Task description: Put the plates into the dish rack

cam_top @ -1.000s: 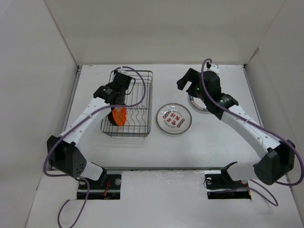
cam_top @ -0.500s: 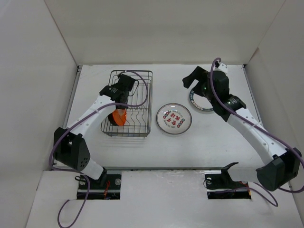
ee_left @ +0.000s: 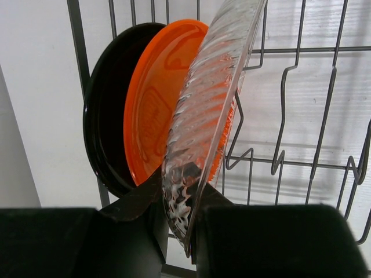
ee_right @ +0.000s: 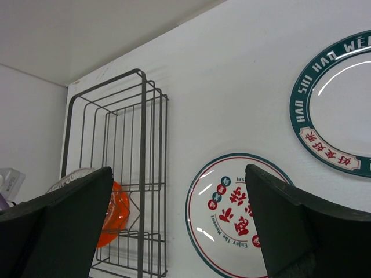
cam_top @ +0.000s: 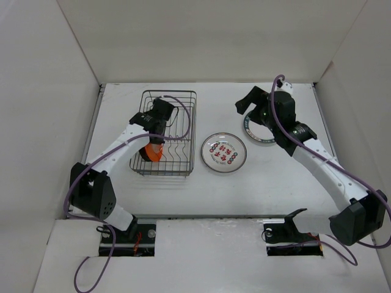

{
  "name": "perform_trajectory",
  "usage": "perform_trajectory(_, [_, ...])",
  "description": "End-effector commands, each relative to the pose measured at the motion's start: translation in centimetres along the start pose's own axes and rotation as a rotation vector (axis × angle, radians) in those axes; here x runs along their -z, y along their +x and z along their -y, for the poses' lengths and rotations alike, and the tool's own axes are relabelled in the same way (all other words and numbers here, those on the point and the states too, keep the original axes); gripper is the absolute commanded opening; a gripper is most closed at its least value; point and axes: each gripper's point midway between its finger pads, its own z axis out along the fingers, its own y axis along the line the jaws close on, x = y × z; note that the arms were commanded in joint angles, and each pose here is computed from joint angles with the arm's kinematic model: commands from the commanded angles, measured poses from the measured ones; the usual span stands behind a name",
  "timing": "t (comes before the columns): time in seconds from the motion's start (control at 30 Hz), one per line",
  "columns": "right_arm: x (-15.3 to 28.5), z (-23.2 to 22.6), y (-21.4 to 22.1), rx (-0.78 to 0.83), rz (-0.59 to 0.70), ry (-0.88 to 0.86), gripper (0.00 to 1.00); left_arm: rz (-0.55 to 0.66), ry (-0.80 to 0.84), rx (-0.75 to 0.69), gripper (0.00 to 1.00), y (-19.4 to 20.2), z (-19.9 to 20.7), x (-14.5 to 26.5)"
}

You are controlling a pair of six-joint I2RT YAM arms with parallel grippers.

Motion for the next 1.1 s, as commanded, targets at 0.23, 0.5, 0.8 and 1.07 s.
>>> perform_trajectory(0.23, [0.5, -0.9, -1.3, -0.006, 0.041, -0.043, 1.0, -0.036, 0.098, -0.017, 0.11, 1.7, 1.1, 0.7])
perform_trajectory(0.5, [0.6, -1.2, -1.0, -0.005, 0.029, -0.057, 1.0, -0.025, 0.144, -0.018, 0.31, 1.7, 1.5, 1.6])
perform_trajectory(0.8, [-1.3, 0.7, -0.1, 0.022, -0.005, -0.017, 1.0, 0.005, 0.199, -0.043, 0.59, -0.2, 1.9, 3.2])
perform_trajectory(1.07, [-5.7, 9.8, 7.4, 0.153, -0.328, 0.043, 1.0, 0.239, 0.299, -0.037, 1.0, -9.2, 2.4, 8.7])
